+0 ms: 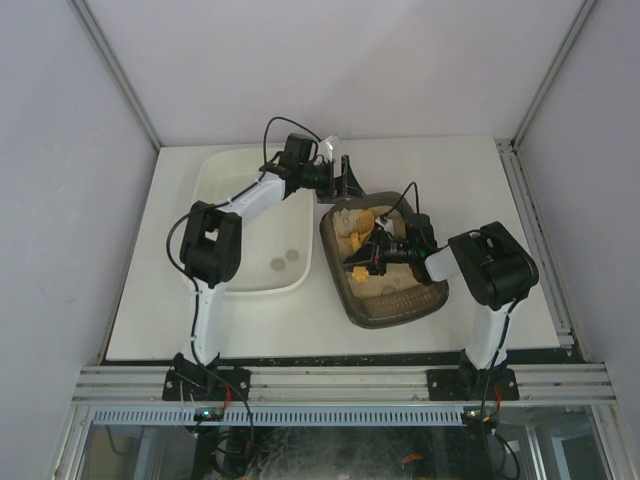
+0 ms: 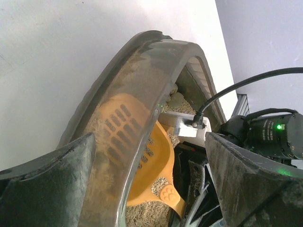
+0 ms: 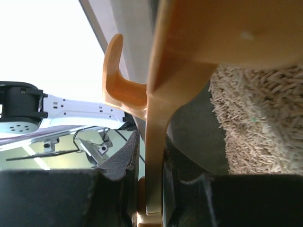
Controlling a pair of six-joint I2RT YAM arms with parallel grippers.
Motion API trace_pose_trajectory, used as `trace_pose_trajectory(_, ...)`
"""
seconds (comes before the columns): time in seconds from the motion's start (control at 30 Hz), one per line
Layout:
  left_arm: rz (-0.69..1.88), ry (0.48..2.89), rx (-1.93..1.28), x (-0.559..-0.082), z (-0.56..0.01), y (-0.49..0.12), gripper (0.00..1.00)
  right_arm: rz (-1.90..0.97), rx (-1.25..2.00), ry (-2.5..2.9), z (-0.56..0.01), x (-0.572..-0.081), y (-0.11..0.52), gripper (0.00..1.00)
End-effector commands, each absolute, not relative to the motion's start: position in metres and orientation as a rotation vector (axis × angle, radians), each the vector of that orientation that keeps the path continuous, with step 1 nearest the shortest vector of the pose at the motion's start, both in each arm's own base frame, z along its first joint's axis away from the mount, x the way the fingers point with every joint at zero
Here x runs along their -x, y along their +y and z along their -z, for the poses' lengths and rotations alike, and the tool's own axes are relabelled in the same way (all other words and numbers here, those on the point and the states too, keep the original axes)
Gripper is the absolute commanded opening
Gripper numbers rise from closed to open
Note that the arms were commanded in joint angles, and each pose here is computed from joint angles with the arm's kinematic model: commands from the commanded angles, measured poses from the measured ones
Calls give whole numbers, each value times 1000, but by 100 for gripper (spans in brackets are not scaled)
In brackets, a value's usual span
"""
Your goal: Clean the litter box
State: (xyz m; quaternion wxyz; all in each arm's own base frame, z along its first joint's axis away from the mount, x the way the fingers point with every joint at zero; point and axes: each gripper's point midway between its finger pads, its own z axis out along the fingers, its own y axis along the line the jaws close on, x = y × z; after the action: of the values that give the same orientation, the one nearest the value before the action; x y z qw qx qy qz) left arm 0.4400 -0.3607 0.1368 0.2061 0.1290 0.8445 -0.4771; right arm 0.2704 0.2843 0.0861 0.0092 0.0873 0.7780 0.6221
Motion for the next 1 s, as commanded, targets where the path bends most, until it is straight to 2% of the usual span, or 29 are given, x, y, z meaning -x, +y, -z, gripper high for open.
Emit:
trace_pose_trajectory(0.0, 1449, 2318, -405, -420, -166, -367, 100, -2042, -68, 2273, -113, -263, 290, 0)
trace_pose_trajectory(0.5, 1430, 2322, -396, -425, -161, -356, 100, -1801, -81, 2462, -91, -237, 270, 0)
trace_pose_trajectory(0.97, 1390, 2325, -423, -424, -163, -349, 100, -1576, -32, 2562, -93, -213, 239, 0)
